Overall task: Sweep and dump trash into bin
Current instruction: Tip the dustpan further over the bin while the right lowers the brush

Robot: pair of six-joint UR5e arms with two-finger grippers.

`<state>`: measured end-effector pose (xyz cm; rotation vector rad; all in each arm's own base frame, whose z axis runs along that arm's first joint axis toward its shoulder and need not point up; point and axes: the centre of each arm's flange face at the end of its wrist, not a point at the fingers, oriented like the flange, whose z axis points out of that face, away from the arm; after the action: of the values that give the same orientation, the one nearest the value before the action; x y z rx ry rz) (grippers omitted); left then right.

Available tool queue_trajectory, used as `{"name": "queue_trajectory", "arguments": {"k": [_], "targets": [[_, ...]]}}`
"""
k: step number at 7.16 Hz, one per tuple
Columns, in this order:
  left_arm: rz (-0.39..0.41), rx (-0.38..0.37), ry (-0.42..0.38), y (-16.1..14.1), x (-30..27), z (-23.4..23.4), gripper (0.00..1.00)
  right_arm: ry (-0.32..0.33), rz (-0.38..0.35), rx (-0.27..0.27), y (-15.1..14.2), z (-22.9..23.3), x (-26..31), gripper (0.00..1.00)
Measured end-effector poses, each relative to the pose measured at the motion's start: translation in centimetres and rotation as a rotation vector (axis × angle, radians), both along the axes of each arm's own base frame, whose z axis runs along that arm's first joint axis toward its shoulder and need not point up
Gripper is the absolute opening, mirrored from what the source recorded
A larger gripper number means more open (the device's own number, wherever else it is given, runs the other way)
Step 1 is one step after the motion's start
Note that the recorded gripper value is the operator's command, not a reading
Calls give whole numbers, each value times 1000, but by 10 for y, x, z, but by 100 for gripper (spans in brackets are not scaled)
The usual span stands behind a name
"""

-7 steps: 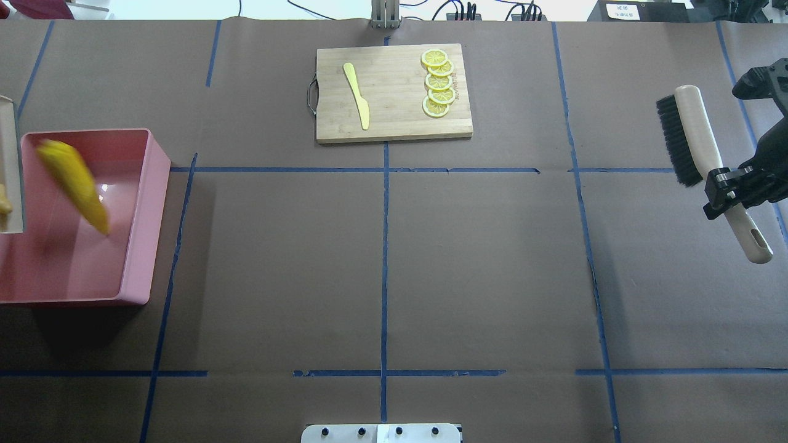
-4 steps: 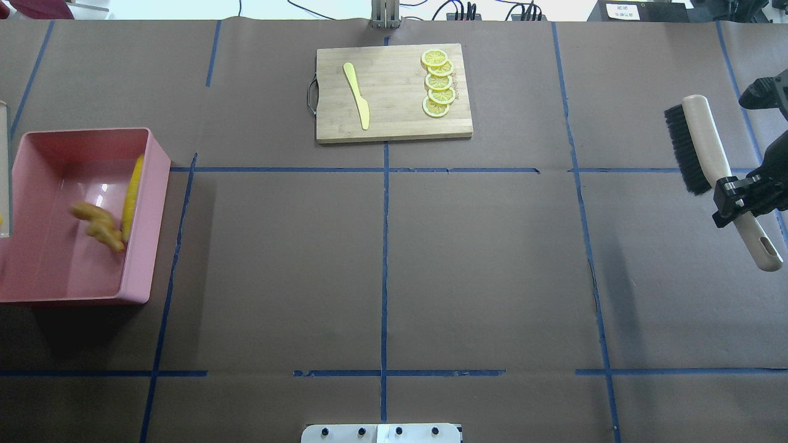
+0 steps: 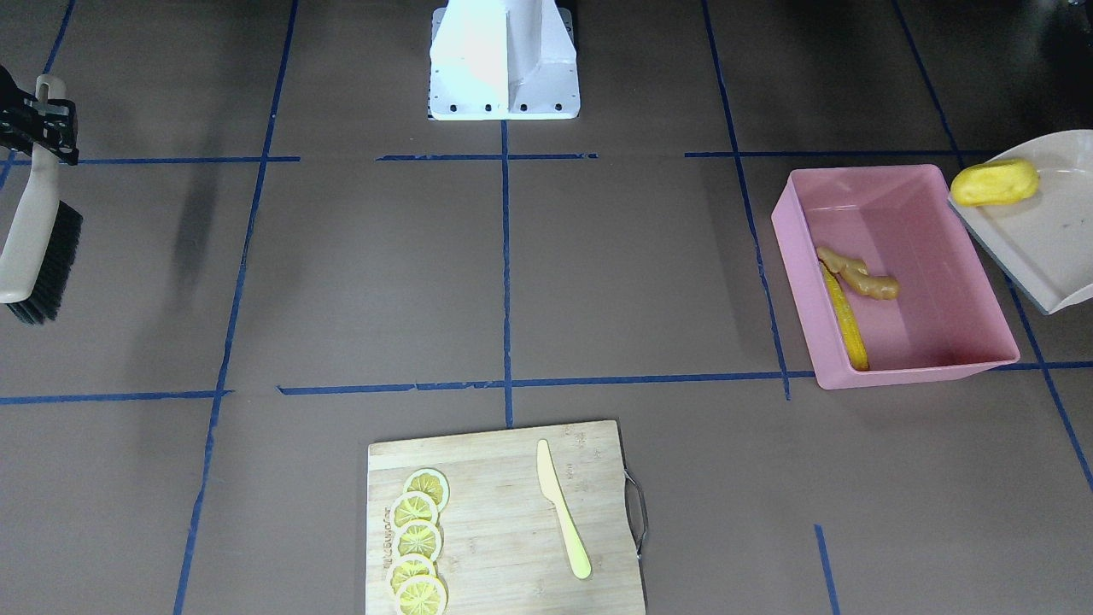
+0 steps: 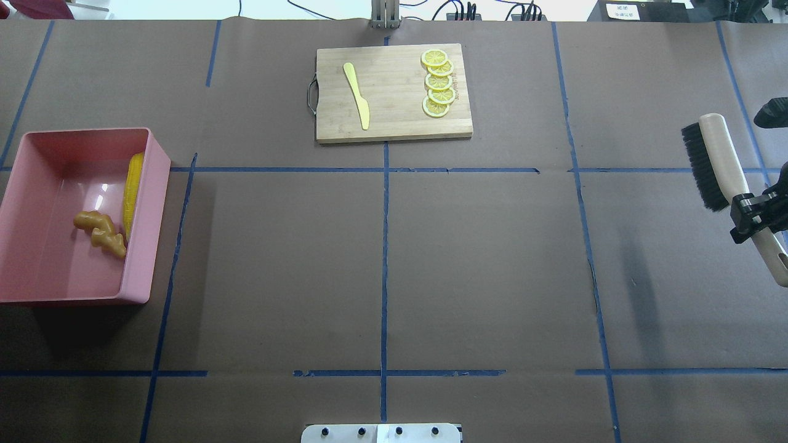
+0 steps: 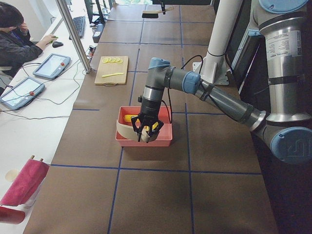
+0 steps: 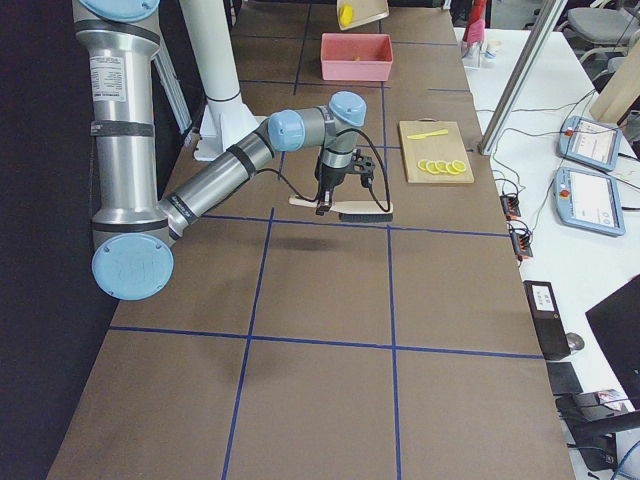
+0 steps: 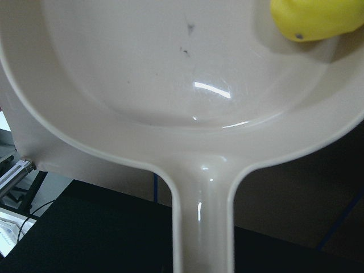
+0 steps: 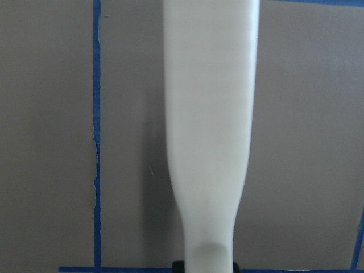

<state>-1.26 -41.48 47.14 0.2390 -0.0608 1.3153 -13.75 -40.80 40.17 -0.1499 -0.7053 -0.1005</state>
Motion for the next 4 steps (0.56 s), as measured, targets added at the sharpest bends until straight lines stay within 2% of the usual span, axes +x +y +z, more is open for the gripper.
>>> {"name": "queue_trajectory", "arguments": {"k": [4], "targets": [[32, 6, -89, 11, 8, -30, 0, 13, -8, -8, 4, 9, 2, 1]]}}
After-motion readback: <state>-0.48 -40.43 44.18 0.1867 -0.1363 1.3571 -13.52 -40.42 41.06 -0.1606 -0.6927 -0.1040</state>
